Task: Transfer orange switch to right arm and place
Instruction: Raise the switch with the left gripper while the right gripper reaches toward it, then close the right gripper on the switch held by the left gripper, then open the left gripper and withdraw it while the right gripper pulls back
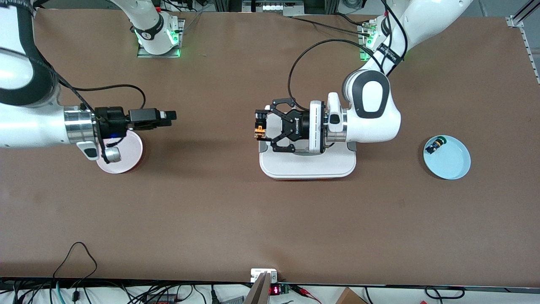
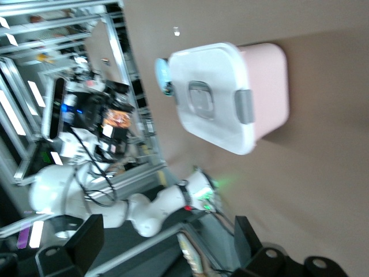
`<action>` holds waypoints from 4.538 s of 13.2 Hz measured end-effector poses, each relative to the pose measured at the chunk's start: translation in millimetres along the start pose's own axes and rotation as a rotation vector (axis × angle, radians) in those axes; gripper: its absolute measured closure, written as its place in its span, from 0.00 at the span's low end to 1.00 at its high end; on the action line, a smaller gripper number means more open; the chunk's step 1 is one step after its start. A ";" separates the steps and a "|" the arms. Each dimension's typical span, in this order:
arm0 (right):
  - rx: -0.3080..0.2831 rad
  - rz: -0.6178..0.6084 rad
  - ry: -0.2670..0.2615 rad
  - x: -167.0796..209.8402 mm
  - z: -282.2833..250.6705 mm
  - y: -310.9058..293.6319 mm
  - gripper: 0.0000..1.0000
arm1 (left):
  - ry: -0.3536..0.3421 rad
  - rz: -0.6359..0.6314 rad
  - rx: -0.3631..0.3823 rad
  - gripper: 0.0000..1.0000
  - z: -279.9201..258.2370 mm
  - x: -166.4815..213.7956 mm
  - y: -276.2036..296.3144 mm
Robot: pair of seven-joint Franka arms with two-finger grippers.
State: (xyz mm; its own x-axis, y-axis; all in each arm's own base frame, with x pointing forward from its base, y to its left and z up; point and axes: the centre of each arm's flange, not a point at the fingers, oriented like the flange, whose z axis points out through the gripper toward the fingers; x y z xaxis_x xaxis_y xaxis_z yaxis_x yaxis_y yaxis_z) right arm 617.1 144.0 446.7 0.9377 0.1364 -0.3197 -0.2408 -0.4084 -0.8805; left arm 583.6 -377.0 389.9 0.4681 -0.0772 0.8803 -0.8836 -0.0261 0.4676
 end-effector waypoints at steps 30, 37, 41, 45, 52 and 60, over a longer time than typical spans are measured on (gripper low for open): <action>0.321 0.243 0.212 0.0 207.8 -29.4 0.28 | 0.011 0.003 0.003 0.26 -0.6 -2.0 -2.3; 0.321 0.244 0.214 0.0 208.0 -29.4 0.40 | 0.022 -0.005 0.005 0.26 -0.6 -1.5 -2.4; 0.326 0.245 0.216 0.2 206.9 -30.0 0.52 | 0.021 -0.007 0.004 0.26 -0.4 -3.2 -3.1; 0.325 0.246 0.214 -0.3 208.8 -29.6 0.59 | 0.022 -0.005 0.004 0.01 -0.3 -3.2 -2.9; 0.325 0.246 0.215 0.0 208.4 -29.3 0.59 | 0.030 -0.002 0.014 0.00 -7.4 1.1 -6.8; 0.326 0.247 0.223 1.9 203.8 -28.1 0.59 | 0.021 -0.005 -0.046 0.00 -30.4 6.4 -13.6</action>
State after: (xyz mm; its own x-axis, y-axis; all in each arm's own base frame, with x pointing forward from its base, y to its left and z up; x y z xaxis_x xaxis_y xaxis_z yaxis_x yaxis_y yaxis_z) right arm 574.6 339.6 399.5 0.8648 -0.1410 -0.4820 -0.4964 -0.0943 -0.8630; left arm 599.0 -346.9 391.6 0.4729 -0.0559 0.8793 -0.8800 0.0198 0.4746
